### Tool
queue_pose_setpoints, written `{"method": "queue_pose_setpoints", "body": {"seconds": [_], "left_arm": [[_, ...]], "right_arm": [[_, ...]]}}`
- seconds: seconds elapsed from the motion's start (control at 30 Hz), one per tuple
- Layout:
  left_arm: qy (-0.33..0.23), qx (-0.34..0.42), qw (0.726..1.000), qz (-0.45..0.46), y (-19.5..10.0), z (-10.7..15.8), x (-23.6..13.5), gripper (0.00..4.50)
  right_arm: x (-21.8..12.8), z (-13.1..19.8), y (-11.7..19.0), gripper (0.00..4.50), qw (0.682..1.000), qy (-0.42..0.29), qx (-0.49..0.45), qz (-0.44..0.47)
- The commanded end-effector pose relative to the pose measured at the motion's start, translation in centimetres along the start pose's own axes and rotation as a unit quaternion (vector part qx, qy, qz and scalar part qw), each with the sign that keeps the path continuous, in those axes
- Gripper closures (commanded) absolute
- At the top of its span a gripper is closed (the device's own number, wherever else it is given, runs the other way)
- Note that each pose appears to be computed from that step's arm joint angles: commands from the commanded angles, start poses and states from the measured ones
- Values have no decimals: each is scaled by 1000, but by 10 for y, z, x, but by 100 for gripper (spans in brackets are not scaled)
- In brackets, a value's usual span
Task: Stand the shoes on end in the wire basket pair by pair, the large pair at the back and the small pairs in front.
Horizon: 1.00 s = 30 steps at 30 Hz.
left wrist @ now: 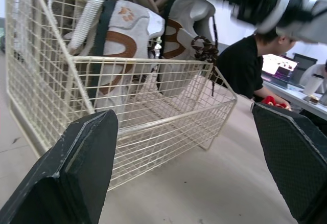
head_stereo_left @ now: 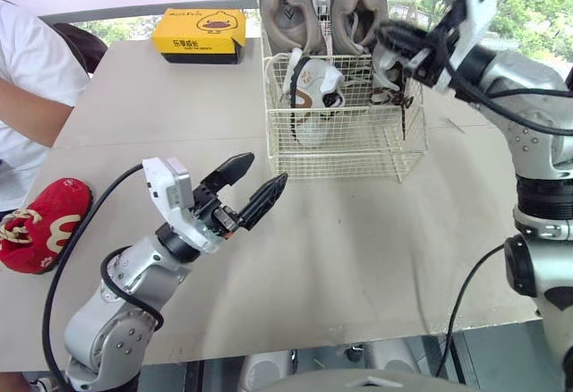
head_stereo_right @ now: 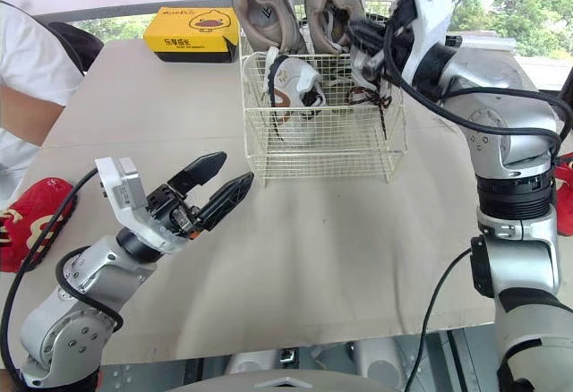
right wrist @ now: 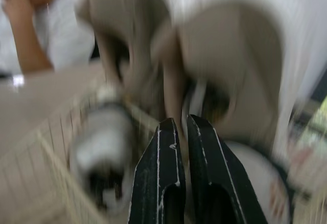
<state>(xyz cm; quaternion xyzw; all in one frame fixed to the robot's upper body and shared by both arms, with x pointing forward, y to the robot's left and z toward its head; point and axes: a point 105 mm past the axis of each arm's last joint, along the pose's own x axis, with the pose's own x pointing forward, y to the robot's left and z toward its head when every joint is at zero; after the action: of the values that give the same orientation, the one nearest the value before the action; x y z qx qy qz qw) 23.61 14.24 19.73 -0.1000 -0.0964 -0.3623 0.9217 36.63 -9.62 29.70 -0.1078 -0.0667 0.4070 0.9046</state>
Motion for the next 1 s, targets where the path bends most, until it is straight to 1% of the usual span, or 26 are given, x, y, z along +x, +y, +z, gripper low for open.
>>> {"method": "queue_pose_setpoints", "body": {"seconds": [0.03,0.07,0.2,0.27,0.33,0.4,0.43,0.5,0.53,0.57,0.63,0.67,0.7,0.77,0.83,0.93,1.0], "left_arm": [[-19,26,999,-1,-7,14,-2,0],[-18,27,999,1,-7,14,-2,0],[-27,25,999,32,-2,18,-7,0],[-43,23,996,73,8,23,-13,0],[-59,26,989,136,24,29,-26,0],[-69,35,977,199,41,34,-43,0],[-70,40,970,230,49,37,-54,0],[-67,48,957,278,60,43,-83,0],[-59,55,953,292,63,46,-99,0],[-47,66,947,310,66,49,-114,0],[0,107,928,358,72,54,-155,0],[15,114,918,380,75,59,-173,0],[25,114,909,400,77,63,-192,0],[42,120,889,439,83,72,-222,0],[74,109,869,477,92,73,-253,0],[137,99,850,499,102,67,-282,0],[162,105,846,498,112,67,-288,0]], "right_arm": [[-5,-16,-3,442,999,34,9,-3],[-5,-14,-2,442,1000,27,5,-1],[-5,22,20,442,994,-92,-14,54],[-6,32,42,442,985,-131,-20,108],[-7,33,65,442,974,-152,-2,166],[-5,22,82,391,969,-145,-12,199],[-5,14,90,379,965,-141,-17,219],[-5,2,103,274,959,-136,1,248],[-5,-5,109,238,956,-132,7,261],[-5,-11,114,169,954,-128,9,272],[-5,-18,124,84,946,-127,23,296],[-5,-18,127,42,943,-129,28,306],[-5,-18,129,12,939,-133,35,315],[-5,-17,133,12,934,-135,45,328],[-5,-19,136,12,930,-134,45,339],[-4,-18,138,12,928,-141,48,342],[-4,-15,139,12,928,-149,49,337]]}}
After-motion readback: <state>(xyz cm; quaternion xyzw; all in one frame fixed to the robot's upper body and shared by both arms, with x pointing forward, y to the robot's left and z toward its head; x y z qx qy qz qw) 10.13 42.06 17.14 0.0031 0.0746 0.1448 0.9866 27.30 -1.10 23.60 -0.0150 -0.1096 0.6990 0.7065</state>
